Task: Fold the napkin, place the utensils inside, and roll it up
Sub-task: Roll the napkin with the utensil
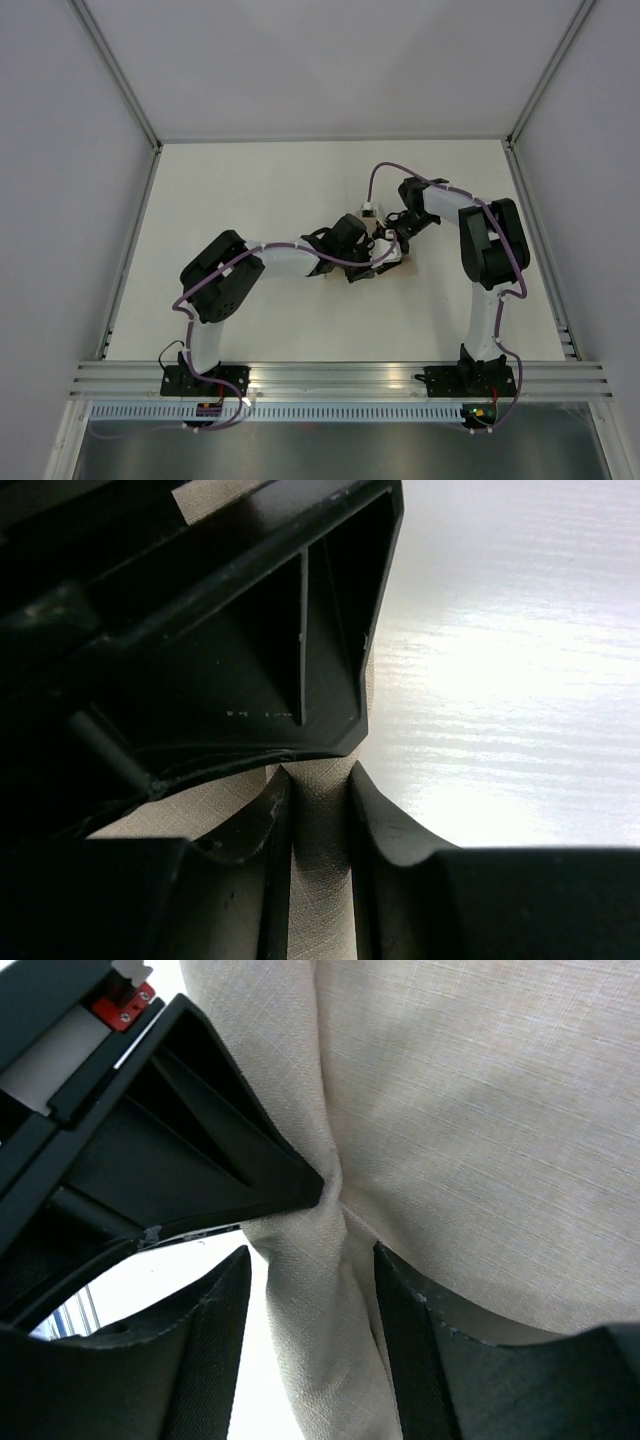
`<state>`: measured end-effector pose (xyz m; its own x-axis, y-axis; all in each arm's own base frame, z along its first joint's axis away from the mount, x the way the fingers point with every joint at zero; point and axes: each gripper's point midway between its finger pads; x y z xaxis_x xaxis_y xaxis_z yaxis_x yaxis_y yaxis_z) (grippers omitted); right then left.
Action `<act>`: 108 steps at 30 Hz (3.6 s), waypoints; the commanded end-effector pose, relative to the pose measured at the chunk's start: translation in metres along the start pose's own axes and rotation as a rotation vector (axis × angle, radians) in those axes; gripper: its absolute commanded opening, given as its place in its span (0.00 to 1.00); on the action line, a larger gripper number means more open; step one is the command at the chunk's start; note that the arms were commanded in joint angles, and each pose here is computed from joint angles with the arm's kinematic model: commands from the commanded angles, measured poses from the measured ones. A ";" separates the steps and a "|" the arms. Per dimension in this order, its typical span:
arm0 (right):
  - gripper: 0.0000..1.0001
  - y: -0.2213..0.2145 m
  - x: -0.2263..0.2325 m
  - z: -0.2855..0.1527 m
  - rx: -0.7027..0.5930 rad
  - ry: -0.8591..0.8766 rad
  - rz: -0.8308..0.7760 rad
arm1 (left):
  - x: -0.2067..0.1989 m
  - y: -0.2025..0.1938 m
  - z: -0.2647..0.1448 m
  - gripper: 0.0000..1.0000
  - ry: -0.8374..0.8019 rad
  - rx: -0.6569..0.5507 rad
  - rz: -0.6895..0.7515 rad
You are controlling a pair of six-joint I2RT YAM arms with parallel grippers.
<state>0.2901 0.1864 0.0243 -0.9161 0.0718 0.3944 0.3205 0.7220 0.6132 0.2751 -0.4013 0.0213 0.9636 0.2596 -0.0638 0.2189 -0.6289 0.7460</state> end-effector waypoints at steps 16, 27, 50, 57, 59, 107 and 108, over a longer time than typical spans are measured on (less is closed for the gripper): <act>0.70 0.032 -0.059 -0.064 -0.078 -0.187 -0.003 | -0.037 -0.077 0.004 0.05 -0.225 0.281 -0.297; 0.70 0.044 -0.085 -0.164 -0.337 -0.390 0.053 | -0.047 -0.083 0.000 0.07 -0.394 0.399 -0.534; 0.77 0.015 0.044 -0.028 0.010 -0.674 -0.633 | -0.030 -0.088 0.005 0.13 -0.430 0.539 -0.924; 0.75 0.010 0.052 0.008 0.100 -0.643 -0.709 | -0.024 -0.083 0.009 0.13 -0.415 0.534 -0.953; 0.74 0.010 0.047 0.009 0.113 -0.663 -0.707 | -0.024 -0.082 0.009 0.14 -0.413 0.532 -0.956; 0.29 -0.023 0.031 0.027 0.143 0.084 -0.290 | 0.093 0.044 -0.167 0.49 0.264 -0.577 -0.753; 0.29 -0.019 0.026 0.026 0.143 0.081 -0.292 | 0.092 0.053 -0.177 0.49 0.282 -0.638 -0.686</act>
<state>0.2694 0.2060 0.0206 -0.9713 -0.1726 0.1634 -0.0262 0.7613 0.6478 0.3205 -0.2885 0.1163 0.4972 0.6245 -0.6024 0.7477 0.0439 0.6626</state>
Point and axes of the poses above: each gripper's point midway between its finger pads, its own z axis out along the fingers, its own x axis along the line the jaws close on, y = z × x, and after that the axes turned 13 degrees about -z, right-handed
